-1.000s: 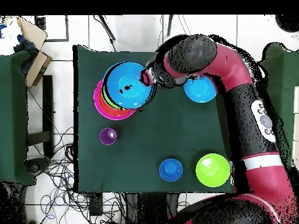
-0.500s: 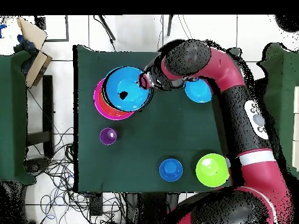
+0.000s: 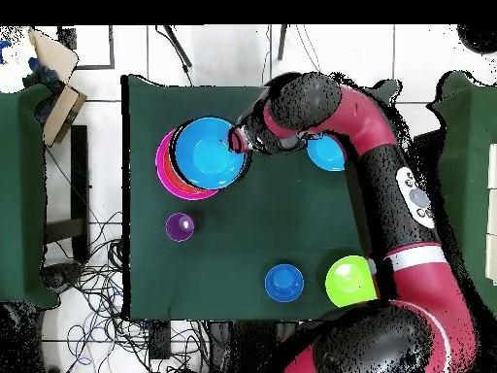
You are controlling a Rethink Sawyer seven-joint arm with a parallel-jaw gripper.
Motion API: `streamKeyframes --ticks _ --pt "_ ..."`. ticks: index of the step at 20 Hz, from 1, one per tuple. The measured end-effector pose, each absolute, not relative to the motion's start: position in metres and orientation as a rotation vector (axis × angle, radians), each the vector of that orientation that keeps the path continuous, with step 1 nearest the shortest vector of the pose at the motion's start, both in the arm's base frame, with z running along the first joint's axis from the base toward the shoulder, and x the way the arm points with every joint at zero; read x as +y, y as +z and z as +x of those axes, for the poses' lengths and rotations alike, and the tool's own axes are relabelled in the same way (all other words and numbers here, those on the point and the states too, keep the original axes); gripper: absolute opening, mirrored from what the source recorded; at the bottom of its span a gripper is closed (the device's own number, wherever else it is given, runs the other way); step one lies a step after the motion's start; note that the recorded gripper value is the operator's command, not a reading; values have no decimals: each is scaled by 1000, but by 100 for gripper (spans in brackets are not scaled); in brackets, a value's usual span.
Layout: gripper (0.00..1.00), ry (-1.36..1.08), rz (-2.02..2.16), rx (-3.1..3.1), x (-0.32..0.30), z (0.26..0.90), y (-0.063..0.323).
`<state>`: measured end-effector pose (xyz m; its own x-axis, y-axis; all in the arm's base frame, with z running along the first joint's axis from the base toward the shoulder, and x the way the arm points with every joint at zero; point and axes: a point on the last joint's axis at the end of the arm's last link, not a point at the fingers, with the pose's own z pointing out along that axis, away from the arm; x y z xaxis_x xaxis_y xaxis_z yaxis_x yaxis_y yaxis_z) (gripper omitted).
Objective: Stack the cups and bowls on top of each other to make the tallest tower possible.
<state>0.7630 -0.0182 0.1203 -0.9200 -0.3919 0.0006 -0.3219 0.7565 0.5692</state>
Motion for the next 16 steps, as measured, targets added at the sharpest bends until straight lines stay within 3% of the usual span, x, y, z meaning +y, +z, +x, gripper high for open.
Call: streamKeyframes --ticks 16 --pt "0 -867 582 -2837 -20 763 122"
